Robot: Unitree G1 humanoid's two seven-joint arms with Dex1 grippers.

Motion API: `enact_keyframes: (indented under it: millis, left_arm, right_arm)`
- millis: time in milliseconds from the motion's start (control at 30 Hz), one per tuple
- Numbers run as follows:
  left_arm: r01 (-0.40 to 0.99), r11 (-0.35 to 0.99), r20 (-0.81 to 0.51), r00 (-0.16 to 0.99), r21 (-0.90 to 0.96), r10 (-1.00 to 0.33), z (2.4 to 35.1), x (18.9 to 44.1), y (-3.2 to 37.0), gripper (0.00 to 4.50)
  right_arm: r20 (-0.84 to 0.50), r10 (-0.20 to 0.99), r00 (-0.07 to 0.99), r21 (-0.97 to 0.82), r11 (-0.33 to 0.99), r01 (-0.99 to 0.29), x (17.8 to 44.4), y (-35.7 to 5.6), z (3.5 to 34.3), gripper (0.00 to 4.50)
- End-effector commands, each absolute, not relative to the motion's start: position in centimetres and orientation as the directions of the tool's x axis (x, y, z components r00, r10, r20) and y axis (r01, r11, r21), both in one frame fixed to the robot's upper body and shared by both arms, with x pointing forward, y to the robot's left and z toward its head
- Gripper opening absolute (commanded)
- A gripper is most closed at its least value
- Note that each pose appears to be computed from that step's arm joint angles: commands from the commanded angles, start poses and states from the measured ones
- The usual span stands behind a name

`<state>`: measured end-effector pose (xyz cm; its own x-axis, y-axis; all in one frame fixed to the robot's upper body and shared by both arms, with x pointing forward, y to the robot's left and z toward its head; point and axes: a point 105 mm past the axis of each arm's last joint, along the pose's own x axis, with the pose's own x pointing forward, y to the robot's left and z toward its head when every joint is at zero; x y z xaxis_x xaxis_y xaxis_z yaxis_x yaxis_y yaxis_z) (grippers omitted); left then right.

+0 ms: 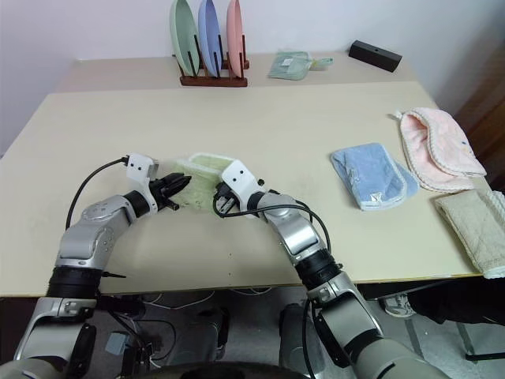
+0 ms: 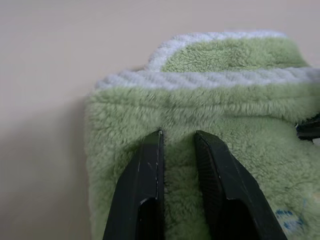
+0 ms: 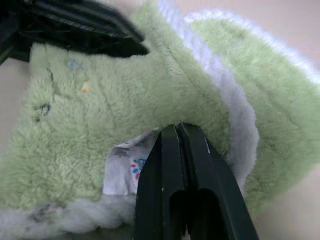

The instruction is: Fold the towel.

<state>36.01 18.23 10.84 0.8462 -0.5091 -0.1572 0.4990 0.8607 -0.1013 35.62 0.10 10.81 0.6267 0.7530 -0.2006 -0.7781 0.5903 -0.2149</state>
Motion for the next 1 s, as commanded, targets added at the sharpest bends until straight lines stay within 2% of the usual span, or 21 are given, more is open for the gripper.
enact_keyframes:
  millis: [33,200,233,333,533,767,867,1000]
  left_arm:
    - [0.473,0.864,-0.066,0.869,-0.173,-0.490,13.9,35.5,20.2,1.75]
    - [0.373,0.881,-0.066,0.911,-0.292,-0.408,15.6,35.1,23.6,4.31]
    - [0.357,0.875,-0.079,0.912,-0.326,-0.402,15.5,35.1,23.9,4.50]
    - [0.343,0.845,-0.123,0.898,-0.410,-0.423,14.8,35.1,23.3,4.50]
    - [0.378,0.747,-0.212,0.800,-0.547,-0.561,12.3,34.8,19.0,4.50]
    - [0.383,0.700,-0.267,0.730,-0.602,-0.629,10.0,35.0,16.2,4.50]
    - [0.400,0.687,-0.275,0.705,-0.607,-0.654,9.6,34.7,15.1,3.67]
    - [0.393,0.686,-0.276,0.707,-0.613,-0.651,9.2,34.6,14.7,1.67]
  right_arm:
    - [-0.049,0.797,0.601,-0.317,0.558,-0.767,34.6,-0.8,16.0,1.29]
    - [-0.022,0.834,0.551,-0.383,0.502,-0.775,31.8,-2.8,18.7,3.82]
    - [-0.028,0.835,0.550,-0.390,0.497,-0.775,31.4,-3.1,18.7,4.31]
    - [-0.061,0.844,0.533,-0.424,0.461,-0.780,30.1,-3.5,18.4,4.42]
    - [-0.123,0.881,0.457,-0.461,0.357,-0.813,27.2,-3.6,17.9,4.42]
    - [-0.141,0.863,0.484,-0.492,0.363,-0.791,27.1,-4.5,18.0,4.42]
    - [-0.145,0.853,0.501,-0.499,0.375,-0.781,27.3,-4.8,17.9,4.50]
    - [-0.149,0.844,0.515,-0.502,0.384,-0.775,27.4,-4.9,17.7,4.50]
